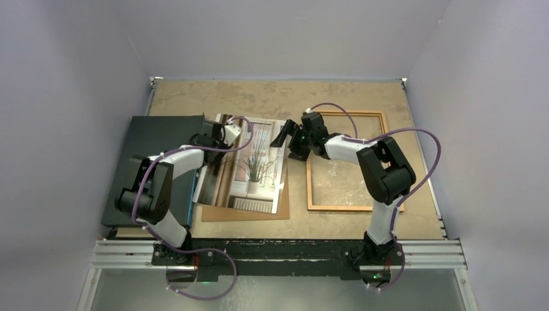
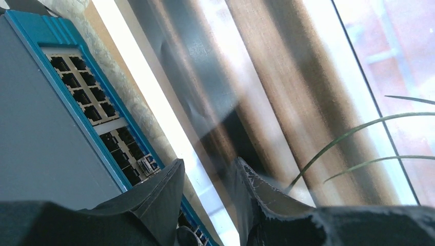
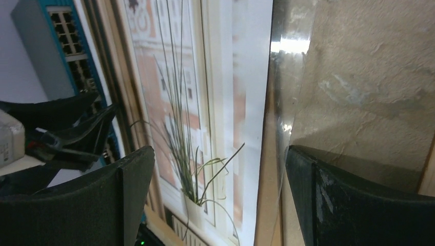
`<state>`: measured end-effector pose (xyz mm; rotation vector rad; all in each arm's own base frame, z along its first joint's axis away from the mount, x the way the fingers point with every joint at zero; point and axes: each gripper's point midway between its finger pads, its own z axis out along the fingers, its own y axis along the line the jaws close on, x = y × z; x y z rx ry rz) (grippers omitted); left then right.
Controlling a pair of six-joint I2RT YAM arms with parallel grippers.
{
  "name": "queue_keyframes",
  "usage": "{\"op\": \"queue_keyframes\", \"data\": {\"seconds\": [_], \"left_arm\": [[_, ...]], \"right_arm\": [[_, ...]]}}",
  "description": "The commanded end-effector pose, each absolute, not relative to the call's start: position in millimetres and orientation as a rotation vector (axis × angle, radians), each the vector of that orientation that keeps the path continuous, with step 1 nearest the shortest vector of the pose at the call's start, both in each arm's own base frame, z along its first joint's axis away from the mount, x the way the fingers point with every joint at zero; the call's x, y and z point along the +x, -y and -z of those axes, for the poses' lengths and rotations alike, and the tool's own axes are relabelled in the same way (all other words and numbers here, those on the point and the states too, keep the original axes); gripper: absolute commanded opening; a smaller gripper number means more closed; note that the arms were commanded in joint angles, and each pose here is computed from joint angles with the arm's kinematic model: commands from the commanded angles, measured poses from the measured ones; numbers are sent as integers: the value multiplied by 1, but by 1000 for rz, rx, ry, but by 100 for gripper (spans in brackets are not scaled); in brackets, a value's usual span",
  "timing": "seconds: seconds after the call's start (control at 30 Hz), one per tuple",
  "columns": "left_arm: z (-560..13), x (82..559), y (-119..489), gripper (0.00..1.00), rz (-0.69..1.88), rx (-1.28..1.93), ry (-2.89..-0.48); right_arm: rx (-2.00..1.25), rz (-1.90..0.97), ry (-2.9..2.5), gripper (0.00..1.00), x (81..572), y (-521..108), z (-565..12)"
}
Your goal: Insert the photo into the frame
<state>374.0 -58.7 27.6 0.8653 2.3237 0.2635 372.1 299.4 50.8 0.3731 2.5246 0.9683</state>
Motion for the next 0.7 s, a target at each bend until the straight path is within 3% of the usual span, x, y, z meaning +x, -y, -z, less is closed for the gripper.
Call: {"op": "queue_keyframes", "data": {"seconds": [0.0, 0.2, 0.67], "left_arm": [[14, 333, 67, 39, -116, 926, -2471], [19, 329, 66, 38, -114, 946, -2481], [20, 328, 65, 36, -122, 963, -2480]], "right_arm": [[335, -1280, -2468, 99, 353, -324, -87], [302, -1451, -2338, 99, 354, -330, -119], [163, -1551, -2157, 96, 347, -331, -175]]}}
